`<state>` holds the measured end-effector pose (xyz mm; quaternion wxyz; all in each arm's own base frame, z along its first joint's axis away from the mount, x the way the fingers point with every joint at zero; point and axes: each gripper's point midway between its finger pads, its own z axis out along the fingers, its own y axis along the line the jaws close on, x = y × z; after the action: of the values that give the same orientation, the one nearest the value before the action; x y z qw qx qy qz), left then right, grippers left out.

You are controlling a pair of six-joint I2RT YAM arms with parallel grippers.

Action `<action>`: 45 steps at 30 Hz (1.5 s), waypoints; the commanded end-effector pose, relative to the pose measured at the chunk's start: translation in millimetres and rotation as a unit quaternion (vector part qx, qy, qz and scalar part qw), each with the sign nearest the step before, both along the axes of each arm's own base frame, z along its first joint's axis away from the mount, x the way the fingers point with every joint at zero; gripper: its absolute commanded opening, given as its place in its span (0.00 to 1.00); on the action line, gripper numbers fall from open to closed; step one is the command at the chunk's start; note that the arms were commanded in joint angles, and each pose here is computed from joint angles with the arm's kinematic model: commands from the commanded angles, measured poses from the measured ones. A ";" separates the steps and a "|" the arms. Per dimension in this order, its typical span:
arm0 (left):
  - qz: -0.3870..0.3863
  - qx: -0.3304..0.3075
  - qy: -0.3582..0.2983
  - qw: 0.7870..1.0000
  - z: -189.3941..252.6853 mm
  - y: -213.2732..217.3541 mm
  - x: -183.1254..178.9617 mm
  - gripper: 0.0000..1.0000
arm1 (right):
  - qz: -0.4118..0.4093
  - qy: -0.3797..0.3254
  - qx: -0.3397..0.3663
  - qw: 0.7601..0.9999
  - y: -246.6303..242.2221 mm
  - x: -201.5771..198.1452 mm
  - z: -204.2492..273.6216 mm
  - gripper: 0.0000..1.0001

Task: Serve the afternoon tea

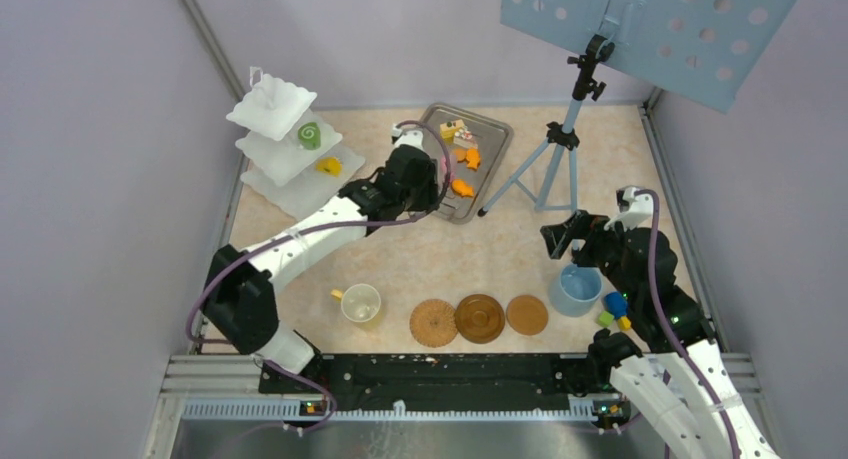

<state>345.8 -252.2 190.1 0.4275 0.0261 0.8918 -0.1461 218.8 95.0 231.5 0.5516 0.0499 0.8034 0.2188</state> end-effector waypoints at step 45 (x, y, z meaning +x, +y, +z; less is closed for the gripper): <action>0.088 0.090 -0.010 0.992 -59.1 -22.1 67.1 0.29 | 0.008 -0.013 0.012 1.000 5.3 1.1 6.4 0.98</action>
<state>402.2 -279.2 97.2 0.4047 -0.0082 0.9137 -0.0350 219.2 95.4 229.8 0.5508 0.0501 0.8037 0.2193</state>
